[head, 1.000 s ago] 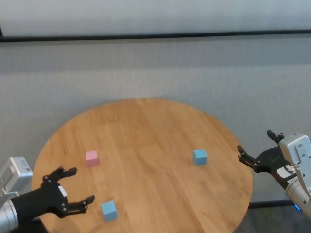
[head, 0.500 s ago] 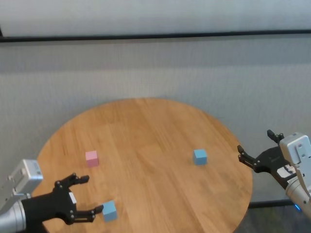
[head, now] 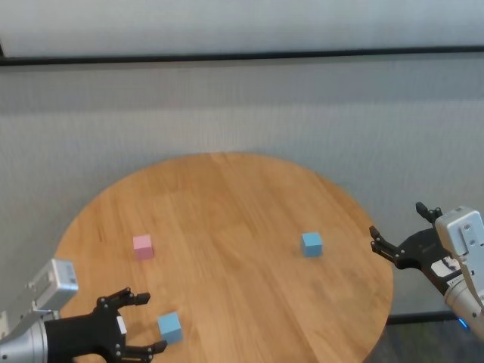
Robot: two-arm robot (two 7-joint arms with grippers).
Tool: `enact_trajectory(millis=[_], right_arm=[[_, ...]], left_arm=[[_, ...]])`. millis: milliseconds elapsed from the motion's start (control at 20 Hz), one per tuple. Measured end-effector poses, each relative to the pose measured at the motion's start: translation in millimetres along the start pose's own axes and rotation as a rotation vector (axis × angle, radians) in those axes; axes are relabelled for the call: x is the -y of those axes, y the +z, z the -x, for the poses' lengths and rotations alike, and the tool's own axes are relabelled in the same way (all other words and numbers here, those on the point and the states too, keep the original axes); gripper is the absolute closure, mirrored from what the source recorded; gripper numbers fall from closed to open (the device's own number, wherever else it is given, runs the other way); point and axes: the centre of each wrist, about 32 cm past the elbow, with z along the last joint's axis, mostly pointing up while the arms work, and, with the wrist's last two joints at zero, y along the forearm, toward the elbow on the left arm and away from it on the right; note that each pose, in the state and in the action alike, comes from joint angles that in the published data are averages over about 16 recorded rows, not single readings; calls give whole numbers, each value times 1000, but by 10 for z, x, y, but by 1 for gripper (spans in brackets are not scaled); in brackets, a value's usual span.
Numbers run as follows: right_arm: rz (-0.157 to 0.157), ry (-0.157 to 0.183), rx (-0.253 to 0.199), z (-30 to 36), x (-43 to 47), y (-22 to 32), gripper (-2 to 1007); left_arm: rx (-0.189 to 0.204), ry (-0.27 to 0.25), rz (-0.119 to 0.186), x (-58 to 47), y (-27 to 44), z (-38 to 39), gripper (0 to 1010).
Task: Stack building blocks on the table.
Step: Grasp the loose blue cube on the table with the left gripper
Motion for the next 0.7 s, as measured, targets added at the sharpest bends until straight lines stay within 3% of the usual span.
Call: enact_trajectory(millis=[700], right_arm=[[0,0,0,0,0,0,0]], left_arm=[[-37,-74,-24,202,-133,-164,8]])
